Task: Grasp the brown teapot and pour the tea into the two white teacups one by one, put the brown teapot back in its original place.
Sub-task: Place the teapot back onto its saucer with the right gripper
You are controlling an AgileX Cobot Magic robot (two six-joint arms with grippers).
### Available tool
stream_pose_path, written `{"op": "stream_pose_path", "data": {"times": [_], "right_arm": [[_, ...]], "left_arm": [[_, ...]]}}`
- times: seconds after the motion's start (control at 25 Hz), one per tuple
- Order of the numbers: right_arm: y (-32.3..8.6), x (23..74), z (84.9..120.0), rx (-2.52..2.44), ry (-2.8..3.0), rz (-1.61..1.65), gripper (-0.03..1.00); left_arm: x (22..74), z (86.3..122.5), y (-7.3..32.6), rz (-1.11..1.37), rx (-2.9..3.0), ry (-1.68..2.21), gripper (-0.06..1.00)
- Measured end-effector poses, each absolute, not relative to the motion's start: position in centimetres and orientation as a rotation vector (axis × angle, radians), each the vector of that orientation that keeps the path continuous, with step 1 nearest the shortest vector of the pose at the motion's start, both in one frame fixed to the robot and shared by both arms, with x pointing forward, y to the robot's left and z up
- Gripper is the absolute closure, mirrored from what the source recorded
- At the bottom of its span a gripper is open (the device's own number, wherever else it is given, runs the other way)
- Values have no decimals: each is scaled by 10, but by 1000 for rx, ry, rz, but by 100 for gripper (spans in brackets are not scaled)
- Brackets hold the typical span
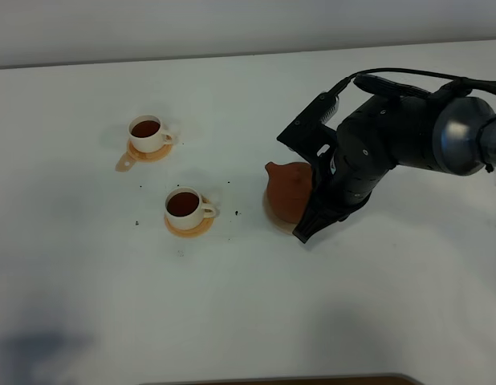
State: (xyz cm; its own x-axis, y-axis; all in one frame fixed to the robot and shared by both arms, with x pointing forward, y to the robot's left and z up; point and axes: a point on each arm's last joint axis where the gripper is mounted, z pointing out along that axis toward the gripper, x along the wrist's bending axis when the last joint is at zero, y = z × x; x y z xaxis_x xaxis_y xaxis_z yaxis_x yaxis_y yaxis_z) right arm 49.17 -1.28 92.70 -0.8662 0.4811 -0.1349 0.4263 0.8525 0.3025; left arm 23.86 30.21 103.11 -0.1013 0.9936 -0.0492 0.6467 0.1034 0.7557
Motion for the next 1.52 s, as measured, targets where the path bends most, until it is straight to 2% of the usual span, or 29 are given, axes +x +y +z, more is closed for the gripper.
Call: {"op": "stream_pose_path", "data": {"times": [0.36, 0.48, 0.56, 0.76, 0.92, 1.12, 1.32, 1.52], "right_arm": [[-13, 492, 924, 718, 2824, 386, 84], [-13, 491, 924, 723, 2829, 378, 81], [-13, 491, 924, 727, 2831, 377, 76], [-14, 491, 923, 730, 2837, 363, 54], [-18, 487, 936, 737, 2841, 342, 43], [-39, 471, 975, 781, 2881, 206, 42], [-63, 446, 1007, 879, 2963, 4, 45], [-87, 422, 1030, 911, 2975, 44, 50]], "left_arm": [[239, 1031, 302, 781, 1601, 1813, 67], [239, 1031, 302, 781, 1601, 1813, 67], [239, 1031, 302, 781, 1601, 1813, 67], [239, 1031, 302, 781, 1601, 1813, 67], [239, 1031, 302, 781, 1601, 1813, 67], [239, 1031, 302, 781, 1601, 1813, 67], [239, 1031, 302, 781, 1601, 1813, 67], [239, 1031, 302, 781, 1601, 1813, 67]]}}
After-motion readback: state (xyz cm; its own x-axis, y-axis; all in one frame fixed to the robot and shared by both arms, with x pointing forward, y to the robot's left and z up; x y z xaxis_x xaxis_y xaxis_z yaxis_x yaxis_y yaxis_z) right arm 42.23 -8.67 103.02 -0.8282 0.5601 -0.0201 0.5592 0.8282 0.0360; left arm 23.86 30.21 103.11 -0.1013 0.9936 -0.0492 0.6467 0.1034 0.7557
